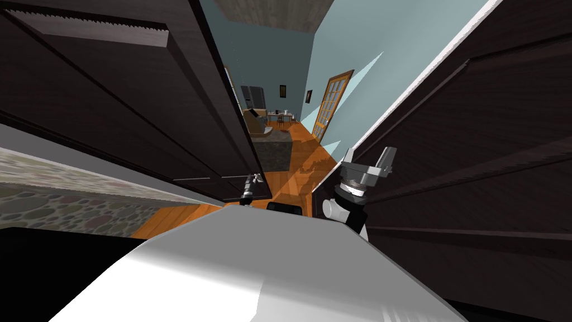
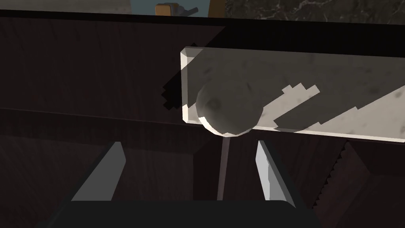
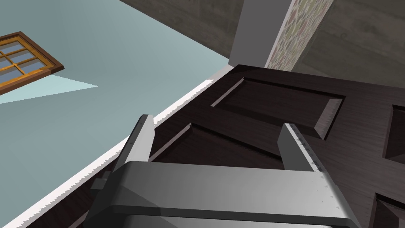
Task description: Pull the door open
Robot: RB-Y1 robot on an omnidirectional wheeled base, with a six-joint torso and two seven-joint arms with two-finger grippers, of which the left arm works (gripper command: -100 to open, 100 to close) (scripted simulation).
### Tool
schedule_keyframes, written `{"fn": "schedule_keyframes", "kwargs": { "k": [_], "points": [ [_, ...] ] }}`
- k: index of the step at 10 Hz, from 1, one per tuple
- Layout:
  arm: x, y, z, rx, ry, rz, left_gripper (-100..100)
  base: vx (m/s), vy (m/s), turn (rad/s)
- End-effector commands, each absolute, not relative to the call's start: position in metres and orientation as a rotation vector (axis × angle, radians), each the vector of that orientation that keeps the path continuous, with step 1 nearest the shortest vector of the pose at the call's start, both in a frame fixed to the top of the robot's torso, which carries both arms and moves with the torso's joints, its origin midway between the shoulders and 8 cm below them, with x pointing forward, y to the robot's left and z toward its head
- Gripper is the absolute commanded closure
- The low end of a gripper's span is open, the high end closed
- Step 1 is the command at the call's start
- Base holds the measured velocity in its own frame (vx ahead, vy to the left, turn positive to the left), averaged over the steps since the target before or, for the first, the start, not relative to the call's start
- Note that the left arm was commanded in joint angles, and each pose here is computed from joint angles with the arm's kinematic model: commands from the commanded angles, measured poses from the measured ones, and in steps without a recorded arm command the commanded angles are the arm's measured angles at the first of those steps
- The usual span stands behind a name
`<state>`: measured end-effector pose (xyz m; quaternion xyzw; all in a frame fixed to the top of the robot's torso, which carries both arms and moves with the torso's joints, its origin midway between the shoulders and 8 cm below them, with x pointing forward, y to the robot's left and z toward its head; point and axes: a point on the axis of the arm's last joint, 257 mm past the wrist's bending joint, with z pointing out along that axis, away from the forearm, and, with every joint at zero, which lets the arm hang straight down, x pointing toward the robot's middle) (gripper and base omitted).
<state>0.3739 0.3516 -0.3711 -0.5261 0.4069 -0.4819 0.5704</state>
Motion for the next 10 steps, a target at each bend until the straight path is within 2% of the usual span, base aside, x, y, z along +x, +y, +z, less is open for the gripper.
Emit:
{"fn": "schedule_keyframes", "kwargs": {
  "k": [1, 3, 8, 9, 10],
  "points": [
    [0.360, 0.351, -0.374, -1.234, 0.946, -1.128, -100, 0.003, 0.000, -0.030],
    [0.344, 0.351, -0.381, -1.237, 0.948, -1.117, -100, 0.045, -0.027, -0.016],
    [0.321, 0.354, -0.392, -1.246, 0.962, -1.096, -100, 0.138, -0.038, 0.000],
    [0.321, 0.354, -0.392, -1.246, 0.962, -1.096, 100, -0.029, -0.007, -0.024],
    [0.321, 0.354, -0.392, -1.246, 0.962, -1.096, 100, -0.027, 0.005, -0.028]
  ]
}}
